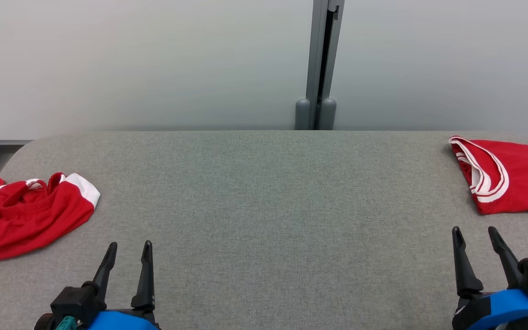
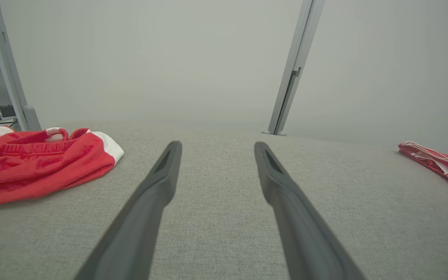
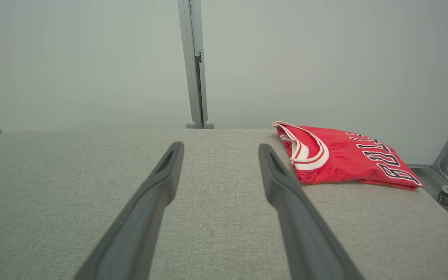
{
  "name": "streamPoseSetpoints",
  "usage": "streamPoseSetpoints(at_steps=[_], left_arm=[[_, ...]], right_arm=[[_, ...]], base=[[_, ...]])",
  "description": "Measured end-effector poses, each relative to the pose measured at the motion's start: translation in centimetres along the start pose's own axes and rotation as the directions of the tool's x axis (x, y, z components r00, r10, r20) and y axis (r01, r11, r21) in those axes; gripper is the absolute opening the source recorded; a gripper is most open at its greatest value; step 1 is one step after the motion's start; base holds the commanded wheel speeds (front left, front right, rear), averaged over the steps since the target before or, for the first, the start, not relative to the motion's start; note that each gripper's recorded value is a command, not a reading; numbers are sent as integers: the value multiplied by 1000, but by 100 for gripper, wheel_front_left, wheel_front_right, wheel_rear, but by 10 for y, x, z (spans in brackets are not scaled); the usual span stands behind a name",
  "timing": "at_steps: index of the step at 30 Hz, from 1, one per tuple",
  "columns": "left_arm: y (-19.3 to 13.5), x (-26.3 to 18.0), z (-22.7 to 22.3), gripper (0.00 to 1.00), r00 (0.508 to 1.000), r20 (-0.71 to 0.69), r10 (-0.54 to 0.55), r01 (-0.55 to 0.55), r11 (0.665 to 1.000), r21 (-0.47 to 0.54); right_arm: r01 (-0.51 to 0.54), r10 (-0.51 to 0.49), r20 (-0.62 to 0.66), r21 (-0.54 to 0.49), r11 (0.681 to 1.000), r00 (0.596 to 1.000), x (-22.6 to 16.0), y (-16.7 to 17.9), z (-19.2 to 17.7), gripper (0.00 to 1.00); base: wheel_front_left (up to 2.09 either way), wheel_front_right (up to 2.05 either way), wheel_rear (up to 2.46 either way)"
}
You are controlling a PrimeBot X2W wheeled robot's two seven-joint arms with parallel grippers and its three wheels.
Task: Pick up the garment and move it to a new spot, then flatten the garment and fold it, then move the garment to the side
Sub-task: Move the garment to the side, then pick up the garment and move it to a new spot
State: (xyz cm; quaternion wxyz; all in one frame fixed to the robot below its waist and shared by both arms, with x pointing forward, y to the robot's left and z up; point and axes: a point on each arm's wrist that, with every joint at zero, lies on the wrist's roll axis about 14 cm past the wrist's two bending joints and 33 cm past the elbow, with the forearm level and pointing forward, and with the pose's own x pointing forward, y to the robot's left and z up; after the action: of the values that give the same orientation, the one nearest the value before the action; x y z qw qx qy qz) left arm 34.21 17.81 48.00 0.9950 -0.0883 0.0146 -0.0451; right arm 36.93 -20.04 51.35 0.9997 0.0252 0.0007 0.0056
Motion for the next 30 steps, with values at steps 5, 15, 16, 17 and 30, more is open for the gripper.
streamPoseSetpoints(at_steps=[5,15,16,17,30], left_arm=[[1,0,-1,100,1000,-1,1,-1,1000,-4],[15,-13,6,100,999,25,47,-47,999,-1],[19,-16,7,100,998,29,59,-59,998,1],[23,-19,8,100,997,34,74,-74,997,1],[80,-75,19,100,955,79,285,-285,959,-7]], right_arm=[[0,0,-2,10,1000,1000,-2,0,-2,100],[-56,57,-27,25,998,998,3,20,-13,100],[-70,70,-27,28,997,997,5,24,-13,100],[-85,85,-29,30,996,996,7,29,-14,100],[-319,320,-38,44,947,947,29,115,-20,100]], base=[[0,0,0],[0,0,0],[0,0,0],[0,0,0],[0,0,0]])
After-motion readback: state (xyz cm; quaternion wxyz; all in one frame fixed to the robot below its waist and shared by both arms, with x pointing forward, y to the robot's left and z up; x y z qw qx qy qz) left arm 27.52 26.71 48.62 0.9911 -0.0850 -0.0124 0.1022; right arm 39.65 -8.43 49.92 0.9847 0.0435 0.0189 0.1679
